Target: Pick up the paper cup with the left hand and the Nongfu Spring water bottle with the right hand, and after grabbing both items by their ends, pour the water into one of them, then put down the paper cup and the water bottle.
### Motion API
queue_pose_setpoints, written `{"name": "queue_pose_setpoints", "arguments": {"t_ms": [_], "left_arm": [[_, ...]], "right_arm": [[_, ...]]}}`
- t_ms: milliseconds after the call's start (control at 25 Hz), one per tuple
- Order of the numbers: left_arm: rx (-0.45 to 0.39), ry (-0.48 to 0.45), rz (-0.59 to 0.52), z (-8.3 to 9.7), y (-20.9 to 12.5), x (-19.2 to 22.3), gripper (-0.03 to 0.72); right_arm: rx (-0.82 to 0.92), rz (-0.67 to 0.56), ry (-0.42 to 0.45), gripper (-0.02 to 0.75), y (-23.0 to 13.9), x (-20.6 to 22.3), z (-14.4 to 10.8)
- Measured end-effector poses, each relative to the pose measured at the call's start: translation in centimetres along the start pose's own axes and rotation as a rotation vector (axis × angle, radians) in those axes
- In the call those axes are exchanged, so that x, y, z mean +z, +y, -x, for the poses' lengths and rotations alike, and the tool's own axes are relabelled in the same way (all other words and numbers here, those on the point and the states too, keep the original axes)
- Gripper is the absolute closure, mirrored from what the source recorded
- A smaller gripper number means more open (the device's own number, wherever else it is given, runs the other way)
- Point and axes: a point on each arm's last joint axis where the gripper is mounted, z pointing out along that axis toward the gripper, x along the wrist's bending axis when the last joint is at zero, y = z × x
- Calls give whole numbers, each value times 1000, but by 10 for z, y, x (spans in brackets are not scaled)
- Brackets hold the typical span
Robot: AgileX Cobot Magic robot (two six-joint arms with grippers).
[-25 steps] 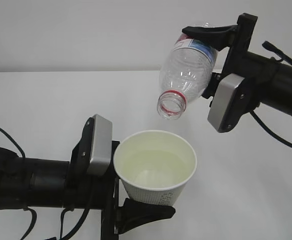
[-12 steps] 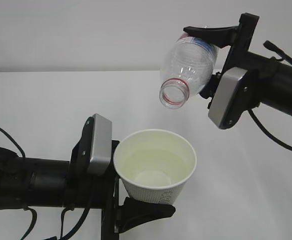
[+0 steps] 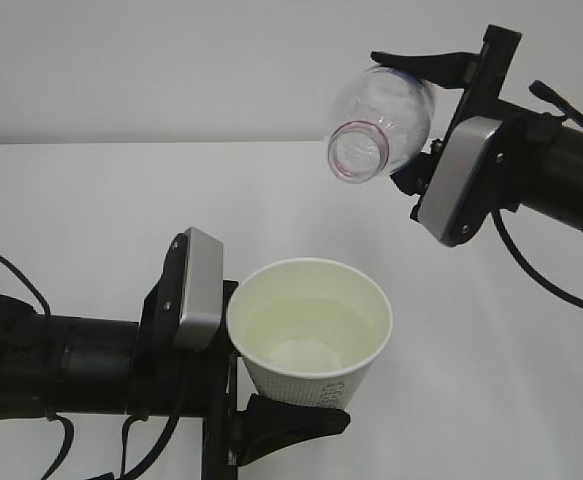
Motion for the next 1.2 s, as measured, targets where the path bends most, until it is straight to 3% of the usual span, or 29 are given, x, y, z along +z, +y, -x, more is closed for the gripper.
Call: {"name": "queue_pose_setpoints", "arguments": {"t_ms": [1200], "left_arm": [[-1,2,0,0,0,0,194]], "right_arm": [[492,-31,-44,218,-4,0,3]]}}
